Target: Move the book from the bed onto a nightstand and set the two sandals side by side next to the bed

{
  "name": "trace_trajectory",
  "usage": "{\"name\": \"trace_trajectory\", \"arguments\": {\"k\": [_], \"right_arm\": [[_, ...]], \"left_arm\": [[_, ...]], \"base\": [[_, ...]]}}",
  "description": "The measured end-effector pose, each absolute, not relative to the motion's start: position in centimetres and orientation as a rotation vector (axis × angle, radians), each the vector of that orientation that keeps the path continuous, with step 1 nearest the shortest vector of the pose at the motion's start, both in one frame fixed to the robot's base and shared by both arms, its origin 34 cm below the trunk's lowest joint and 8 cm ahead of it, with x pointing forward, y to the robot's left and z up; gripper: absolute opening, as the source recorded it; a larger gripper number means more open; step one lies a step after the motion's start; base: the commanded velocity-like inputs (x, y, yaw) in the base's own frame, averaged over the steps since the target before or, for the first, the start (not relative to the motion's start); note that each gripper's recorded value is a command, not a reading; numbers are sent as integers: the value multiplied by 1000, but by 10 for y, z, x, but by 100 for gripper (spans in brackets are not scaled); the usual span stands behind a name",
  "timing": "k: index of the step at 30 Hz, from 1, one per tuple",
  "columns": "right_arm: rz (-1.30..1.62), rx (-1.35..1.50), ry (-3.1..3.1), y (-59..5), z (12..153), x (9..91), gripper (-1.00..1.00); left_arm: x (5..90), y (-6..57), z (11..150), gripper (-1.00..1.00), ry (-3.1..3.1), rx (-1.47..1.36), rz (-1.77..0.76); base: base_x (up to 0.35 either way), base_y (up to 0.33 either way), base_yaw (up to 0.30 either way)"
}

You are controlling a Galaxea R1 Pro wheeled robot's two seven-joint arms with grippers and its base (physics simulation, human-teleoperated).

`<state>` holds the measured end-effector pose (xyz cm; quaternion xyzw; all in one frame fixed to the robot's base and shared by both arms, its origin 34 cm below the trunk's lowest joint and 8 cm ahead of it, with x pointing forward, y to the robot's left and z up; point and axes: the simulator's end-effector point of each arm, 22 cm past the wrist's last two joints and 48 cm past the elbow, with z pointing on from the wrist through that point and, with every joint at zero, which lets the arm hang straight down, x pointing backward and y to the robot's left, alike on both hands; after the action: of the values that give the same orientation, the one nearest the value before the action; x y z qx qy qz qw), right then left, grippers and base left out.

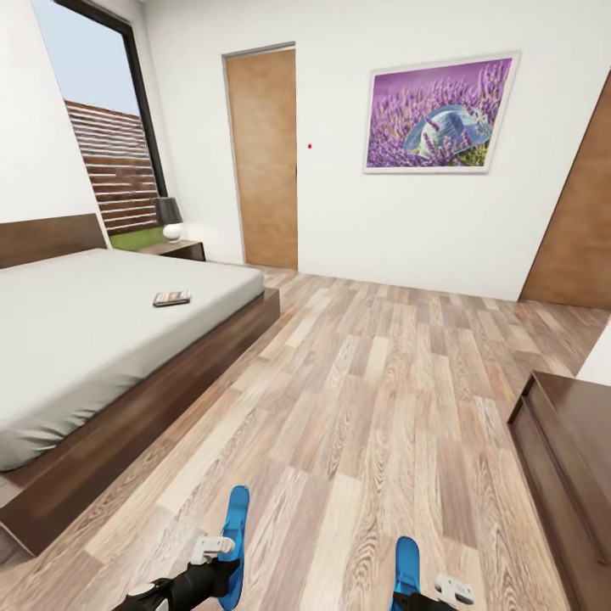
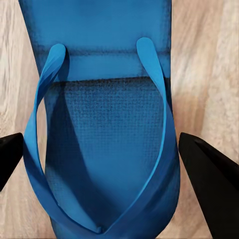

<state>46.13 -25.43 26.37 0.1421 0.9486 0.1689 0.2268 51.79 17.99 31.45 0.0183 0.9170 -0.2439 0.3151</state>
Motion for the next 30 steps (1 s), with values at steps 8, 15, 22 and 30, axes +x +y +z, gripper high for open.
{"name": "trace_trajectory", "arguments": {"k": [8, 15, 22, 30], "right_arm": [[466, 393, 2614, -254, 264, 461, -100], [466, 392, 2614, -254, 264, 461, -100], [466, 393, 2614, -254, 264, 461, -100], [466, 396, 2612, -254, 264, 462, -100]], "left_arm": [[518, 180, 314, -100, 2416, 46, -643], [518, 180, 314, -100, 2417, 47, -643], [518, 180, 314, -100, 2417, 47, -643], [518, 180, 314, -100, 2417, 47, -643]], "base": [[332, 0, 0], [333, 0, -82], [333, 0, -153], [333, 0, -132]]}}
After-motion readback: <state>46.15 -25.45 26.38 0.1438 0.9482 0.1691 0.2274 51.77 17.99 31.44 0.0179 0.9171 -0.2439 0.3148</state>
